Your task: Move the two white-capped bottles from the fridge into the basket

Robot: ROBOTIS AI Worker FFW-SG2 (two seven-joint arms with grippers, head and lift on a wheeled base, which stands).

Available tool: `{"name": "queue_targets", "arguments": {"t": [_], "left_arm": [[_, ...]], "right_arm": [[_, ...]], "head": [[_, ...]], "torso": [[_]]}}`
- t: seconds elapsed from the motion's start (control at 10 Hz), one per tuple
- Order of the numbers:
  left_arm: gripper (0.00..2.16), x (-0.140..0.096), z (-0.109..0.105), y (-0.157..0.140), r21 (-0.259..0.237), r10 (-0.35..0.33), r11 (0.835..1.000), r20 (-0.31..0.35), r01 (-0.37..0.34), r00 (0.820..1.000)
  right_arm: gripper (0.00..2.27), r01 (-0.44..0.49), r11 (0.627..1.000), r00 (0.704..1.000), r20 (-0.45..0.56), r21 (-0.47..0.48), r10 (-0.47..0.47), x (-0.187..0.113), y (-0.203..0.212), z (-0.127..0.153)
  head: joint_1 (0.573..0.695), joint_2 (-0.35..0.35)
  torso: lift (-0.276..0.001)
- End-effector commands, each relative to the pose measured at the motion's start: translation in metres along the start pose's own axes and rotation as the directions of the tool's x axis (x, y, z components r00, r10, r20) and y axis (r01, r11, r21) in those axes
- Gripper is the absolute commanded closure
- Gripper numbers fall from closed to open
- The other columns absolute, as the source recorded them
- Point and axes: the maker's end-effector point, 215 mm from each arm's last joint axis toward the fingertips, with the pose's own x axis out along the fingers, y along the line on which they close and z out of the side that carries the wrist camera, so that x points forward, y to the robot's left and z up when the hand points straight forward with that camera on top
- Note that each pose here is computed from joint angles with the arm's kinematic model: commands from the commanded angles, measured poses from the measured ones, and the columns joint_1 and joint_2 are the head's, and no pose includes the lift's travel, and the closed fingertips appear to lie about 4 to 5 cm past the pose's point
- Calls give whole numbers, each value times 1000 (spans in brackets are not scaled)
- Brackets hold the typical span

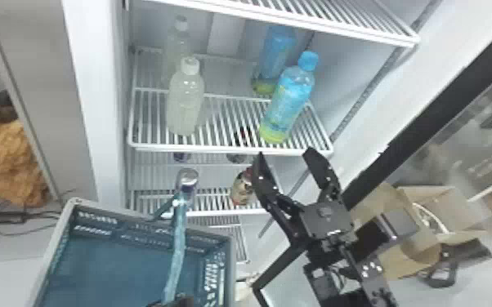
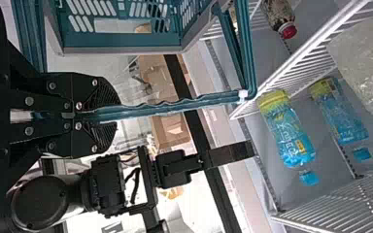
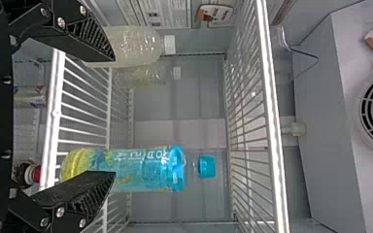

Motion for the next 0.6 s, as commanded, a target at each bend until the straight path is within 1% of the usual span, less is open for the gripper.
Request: {"name": "queue_targets", "arguments": {"t": [0.0, 0.3, 0.5], "left_arm": [[1194, 0, -1, 0, -1, -1, 1000, -1, 1, 1000], [1194, 0, 0, 0, 1, -1, 1000, 0, 1, 1000], [1194, 0, 1, -1, 1, -3, 1000, 2, 3, 1000]], "right_arm": [[219, -43, 999, 999, -4, 8, 43, 12, 11, -5], [217, -156, 987, 986, -56, 31, 158, 38, 49, -19], [214, -199, 979, 977, -70, 41, 201, 50, 64, -25]], "head": [[695, -350], [695, -350], [695, -297]], "torso": [[0], [0], [0]]}}
